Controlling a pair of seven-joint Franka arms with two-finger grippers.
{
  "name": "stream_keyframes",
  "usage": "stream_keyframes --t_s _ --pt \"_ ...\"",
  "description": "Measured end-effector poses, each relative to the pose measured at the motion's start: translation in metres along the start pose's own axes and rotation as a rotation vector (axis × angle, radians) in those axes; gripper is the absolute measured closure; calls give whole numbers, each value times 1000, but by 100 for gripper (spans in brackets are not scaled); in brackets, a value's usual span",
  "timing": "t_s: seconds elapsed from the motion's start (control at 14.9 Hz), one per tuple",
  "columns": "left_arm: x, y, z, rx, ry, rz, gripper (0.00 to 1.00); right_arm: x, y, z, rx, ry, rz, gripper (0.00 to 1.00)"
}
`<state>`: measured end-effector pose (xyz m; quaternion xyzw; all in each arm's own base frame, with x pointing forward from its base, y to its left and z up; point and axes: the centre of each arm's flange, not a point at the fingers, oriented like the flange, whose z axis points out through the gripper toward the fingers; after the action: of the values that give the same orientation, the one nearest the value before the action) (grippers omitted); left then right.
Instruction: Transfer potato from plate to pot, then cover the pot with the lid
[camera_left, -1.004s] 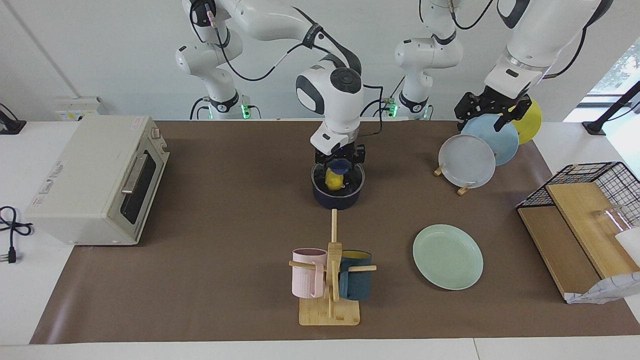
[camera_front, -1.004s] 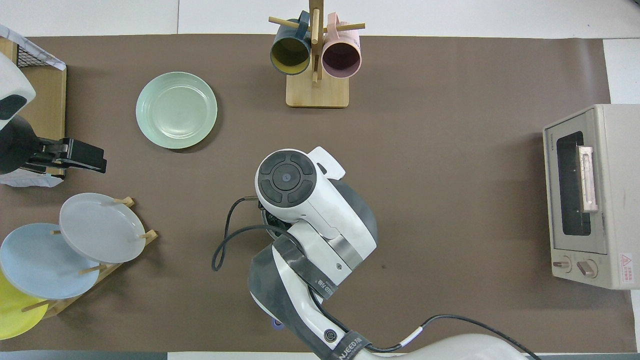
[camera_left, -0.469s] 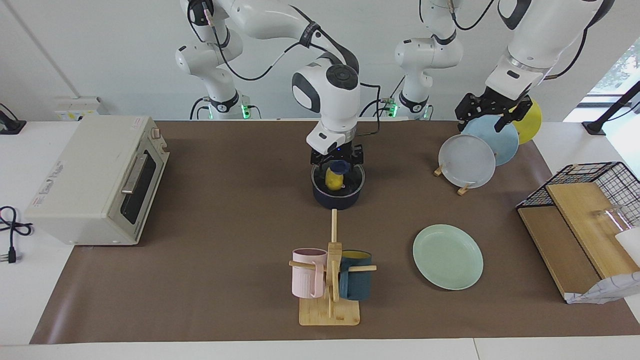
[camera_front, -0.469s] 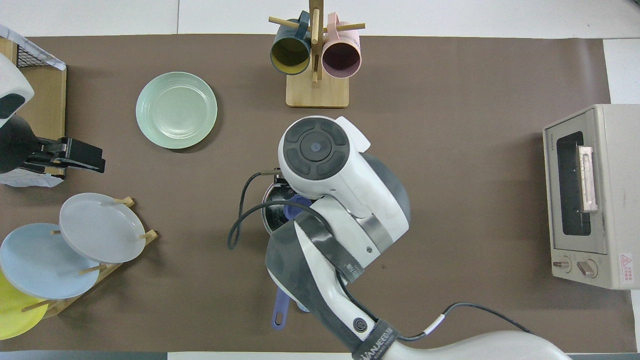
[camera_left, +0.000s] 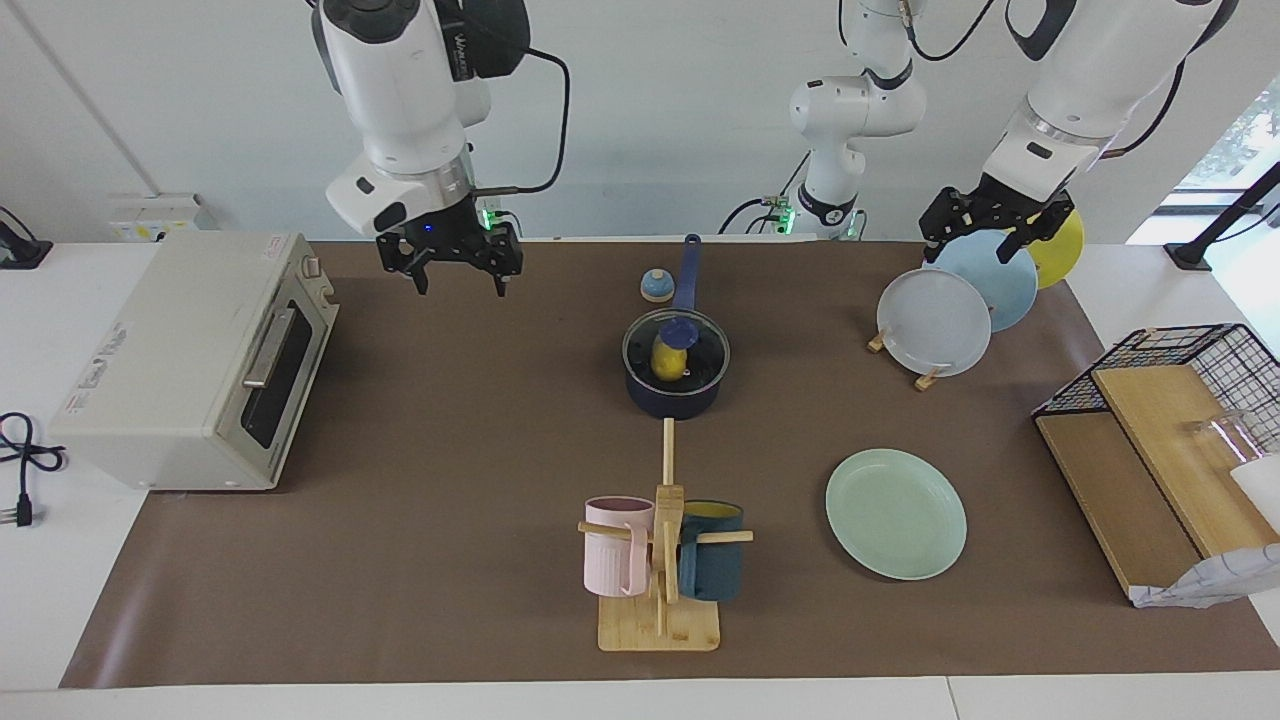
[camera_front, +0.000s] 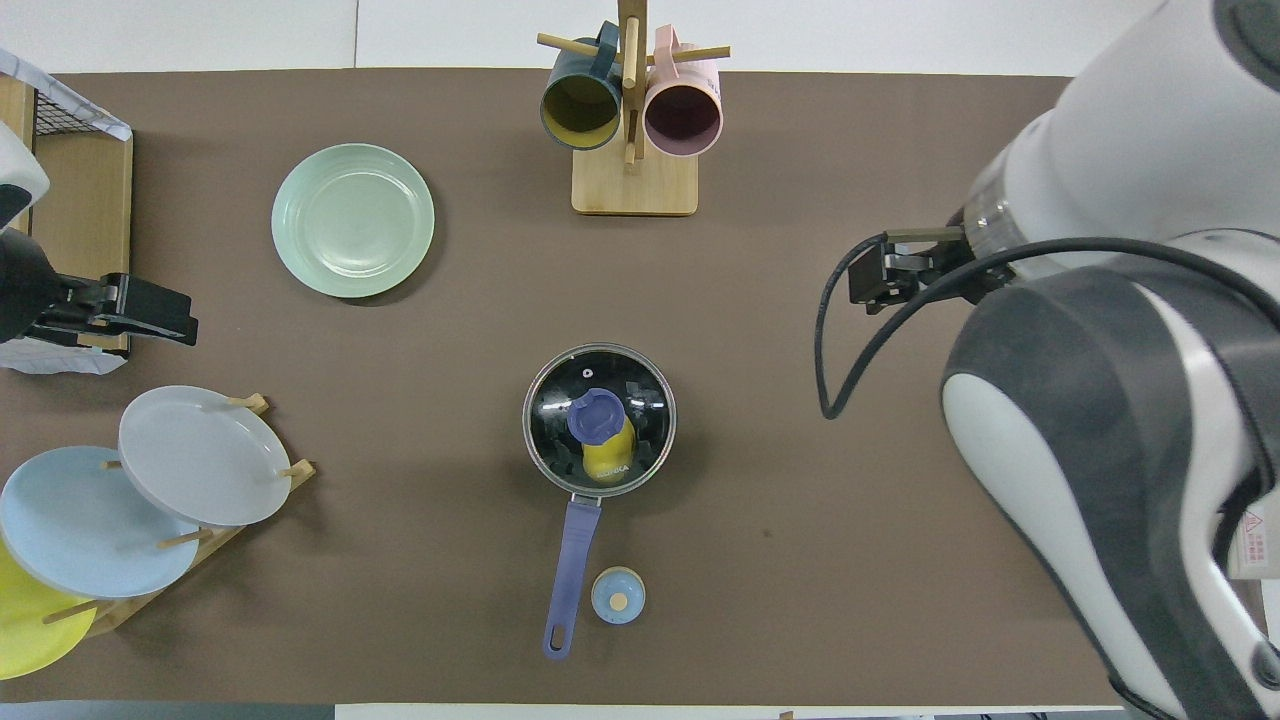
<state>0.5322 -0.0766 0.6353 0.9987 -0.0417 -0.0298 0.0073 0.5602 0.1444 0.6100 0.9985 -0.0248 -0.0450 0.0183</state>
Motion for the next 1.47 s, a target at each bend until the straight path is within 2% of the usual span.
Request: stream_keyframes --t_s 0.13,0.47,0.94,1.21,1.47 --pt "0 1 -1 0 1 2 0 -3 30 -3 -7 -23 -8 0" --pt "-7 6 -14 1 28 10 0 -11 95 -12 6 -9 -15 0" --pt "-17 5 -28 2 56 8 0 -12 103 -5 7 -13 -9 0" --pt "-25 4 -39 2 76 5 0 -8 112 -3 -20 24 -6 0" --pt "-14 2 -18 2 20 2 0 -7 118 -1 -29 24 -7 0"
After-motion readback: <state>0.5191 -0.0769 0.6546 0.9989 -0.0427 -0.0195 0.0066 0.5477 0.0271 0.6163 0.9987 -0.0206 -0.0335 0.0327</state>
